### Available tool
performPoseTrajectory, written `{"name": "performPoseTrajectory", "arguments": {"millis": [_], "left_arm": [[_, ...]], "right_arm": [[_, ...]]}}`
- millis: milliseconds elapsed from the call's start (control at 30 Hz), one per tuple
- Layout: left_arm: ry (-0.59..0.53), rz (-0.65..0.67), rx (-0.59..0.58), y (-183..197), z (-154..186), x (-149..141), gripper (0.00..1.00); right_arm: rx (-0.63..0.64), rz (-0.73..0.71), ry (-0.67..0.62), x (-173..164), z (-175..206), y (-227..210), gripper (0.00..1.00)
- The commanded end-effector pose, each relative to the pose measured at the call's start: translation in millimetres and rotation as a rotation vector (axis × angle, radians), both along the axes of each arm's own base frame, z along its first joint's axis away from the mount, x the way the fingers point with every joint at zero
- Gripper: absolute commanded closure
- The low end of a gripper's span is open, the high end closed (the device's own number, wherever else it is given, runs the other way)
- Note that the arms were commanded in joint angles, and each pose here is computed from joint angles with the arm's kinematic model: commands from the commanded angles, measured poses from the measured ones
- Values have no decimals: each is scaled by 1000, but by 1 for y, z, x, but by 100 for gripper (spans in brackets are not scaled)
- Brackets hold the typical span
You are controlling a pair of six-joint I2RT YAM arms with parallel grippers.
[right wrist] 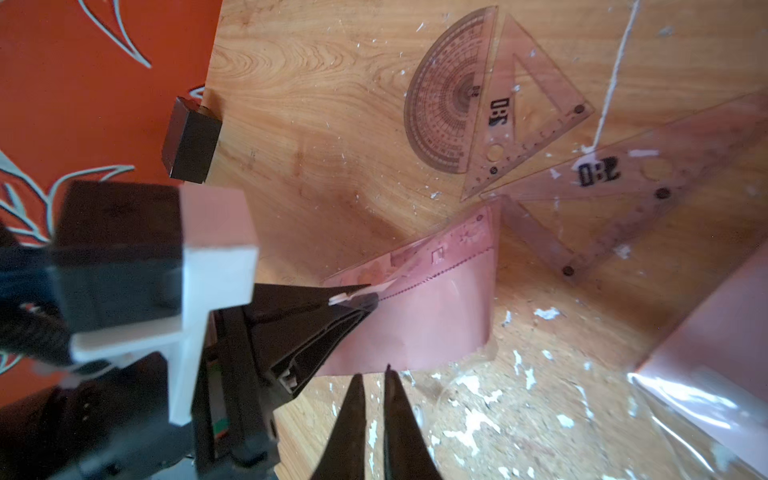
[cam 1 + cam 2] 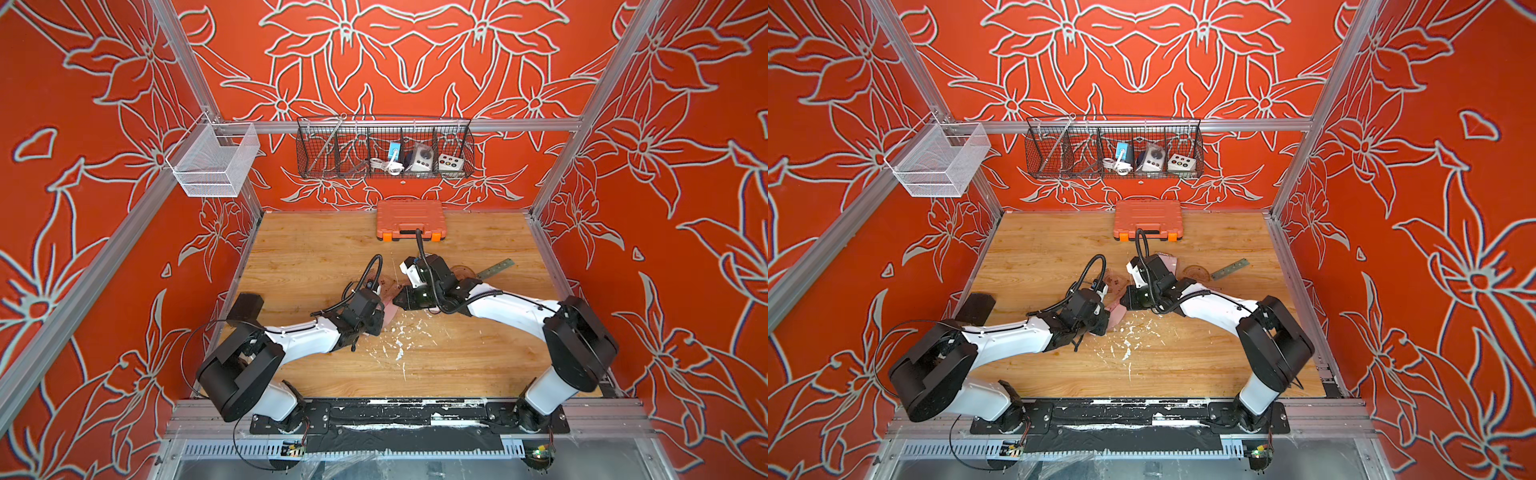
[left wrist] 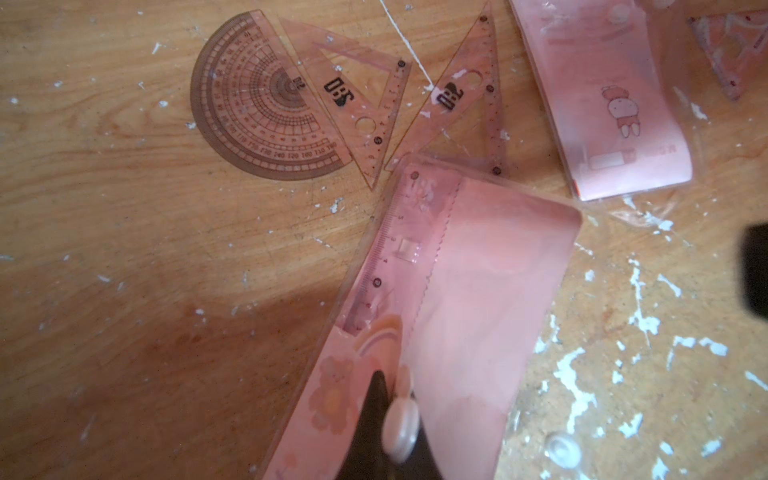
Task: Open the ruler set and take out the ruler
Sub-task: Take out the ruler from the ruler set bag.
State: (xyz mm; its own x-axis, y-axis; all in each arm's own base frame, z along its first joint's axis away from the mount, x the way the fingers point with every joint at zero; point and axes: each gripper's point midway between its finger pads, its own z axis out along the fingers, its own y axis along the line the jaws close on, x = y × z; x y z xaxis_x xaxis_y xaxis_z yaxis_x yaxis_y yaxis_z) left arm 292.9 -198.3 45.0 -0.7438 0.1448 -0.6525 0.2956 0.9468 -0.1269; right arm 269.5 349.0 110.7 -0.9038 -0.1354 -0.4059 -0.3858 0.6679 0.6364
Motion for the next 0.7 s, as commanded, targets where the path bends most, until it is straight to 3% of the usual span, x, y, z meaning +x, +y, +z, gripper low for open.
{"name": "performPoseTrajectory", "arguments": {"millis": [0, 400, 667], "left_arm": [[8, 29, -2, 2, 1, -1, 100], [-10, 56, -39, 0, 12, 3, 100], [-16, 44, -85, -6, 20, 0, 100]], "right_arm": [[57, -11, 110, -9, -14, 12, 88], [8, -84, 211, 3, -61, 24, 87], [73, -120, 198, 18, -63, 37, 75]]}}
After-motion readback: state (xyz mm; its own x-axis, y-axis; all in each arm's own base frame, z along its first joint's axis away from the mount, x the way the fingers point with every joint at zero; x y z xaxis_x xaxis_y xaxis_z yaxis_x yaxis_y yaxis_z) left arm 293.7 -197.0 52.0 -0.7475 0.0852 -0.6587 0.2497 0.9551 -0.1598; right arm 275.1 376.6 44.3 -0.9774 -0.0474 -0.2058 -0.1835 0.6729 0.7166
